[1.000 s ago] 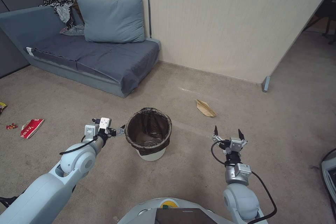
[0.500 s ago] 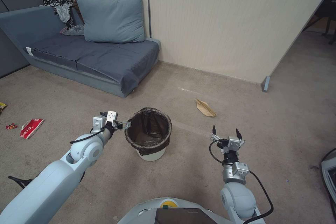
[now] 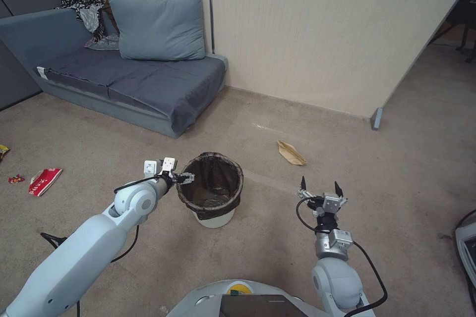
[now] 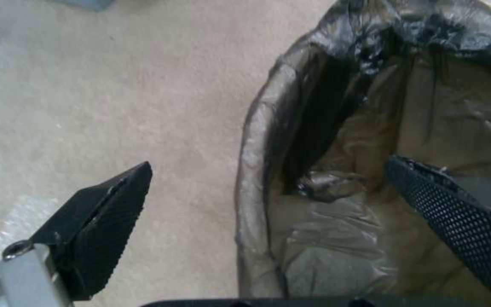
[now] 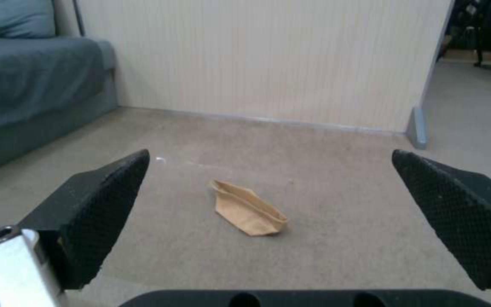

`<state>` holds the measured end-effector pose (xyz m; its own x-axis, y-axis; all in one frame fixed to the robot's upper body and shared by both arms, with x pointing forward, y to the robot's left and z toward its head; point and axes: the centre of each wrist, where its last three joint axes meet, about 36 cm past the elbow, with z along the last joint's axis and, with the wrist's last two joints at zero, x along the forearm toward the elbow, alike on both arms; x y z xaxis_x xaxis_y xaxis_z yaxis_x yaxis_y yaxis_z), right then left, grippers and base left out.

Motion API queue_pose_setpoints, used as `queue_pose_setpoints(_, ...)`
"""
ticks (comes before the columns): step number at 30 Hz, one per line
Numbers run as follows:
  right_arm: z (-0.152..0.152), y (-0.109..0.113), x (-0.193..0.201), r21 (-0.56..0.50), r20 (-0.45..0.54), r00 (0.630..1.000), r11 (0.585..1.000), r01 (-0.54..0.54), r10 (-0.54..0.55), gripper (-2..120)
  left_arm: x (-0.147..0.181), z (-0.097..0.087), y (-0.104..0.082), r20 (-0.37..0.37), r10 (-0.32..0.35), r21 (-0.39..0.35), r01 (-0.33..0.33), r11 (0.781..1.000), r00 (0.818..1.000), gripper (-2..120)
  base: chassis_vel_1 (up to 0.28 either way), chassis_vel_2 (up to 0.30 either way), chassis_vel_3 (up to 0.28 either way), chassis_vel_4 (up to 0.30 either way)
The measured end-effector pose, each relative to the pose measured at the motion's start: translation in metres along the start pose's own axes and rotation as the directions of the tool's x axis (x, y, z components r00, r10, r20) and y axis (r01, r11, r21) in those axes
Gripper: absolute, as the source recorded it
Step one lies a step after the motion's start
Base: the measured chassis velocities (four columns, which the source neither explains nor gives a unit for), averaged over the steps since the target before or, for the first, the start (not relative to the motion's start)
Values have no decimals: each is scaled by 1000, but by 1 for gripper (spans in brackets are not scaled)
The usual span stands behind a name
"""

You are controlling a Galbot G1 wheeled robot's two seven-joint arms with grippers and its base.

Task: Pick up the trash bin, then pick up the garbage from the floor and place it into the trash bin.

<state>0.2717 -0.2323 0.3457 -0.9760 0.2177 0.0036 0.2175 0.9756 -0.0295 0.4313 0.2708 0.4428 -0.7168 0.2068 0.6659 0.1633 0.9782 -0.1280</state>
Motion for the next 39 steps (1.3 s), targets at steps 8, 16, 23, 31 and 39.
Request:
queue_pose_setpoints(8, 0, 1, 0, -1, 1, 1000, 1000, 2, -2, 100, -17, -9, 4, -73, 18, 65, -13, 998, 997, 100, 0, 0, 0, 0)
queue_pose_setpoints(16, 2, 4, 1, -8, -5, 1000, 1000, 3, -3, 100, -33, -20, 8, -125, 25, 123, -10, 992, 992, 100, 0, 0, 0, 0)
queue_pose_setpoints(23, 3, 5, 1, -11, -3, 1000, 1000, 0, 0, 100, -43, -25, 10, -159, 24, 154, 1, 988, 987, 100, 0, 0, 0, 0)
queue_pose_setpoints(31, 2, 7, -1, -16, 1, 1000, 1000, -3, 3, 100, -51, -25, 10, -180, 20, 174, 11, 985, 983, 100, 0, 0, 0, 0)
queue_pose_setpoints(39, 1, 8, -1, -20, 5, 1000, 1000, -3, 3, 100, -55, -27, 10, -198, 18, 202, 23, 979, 980, 100, 0, 0, 0, 0)
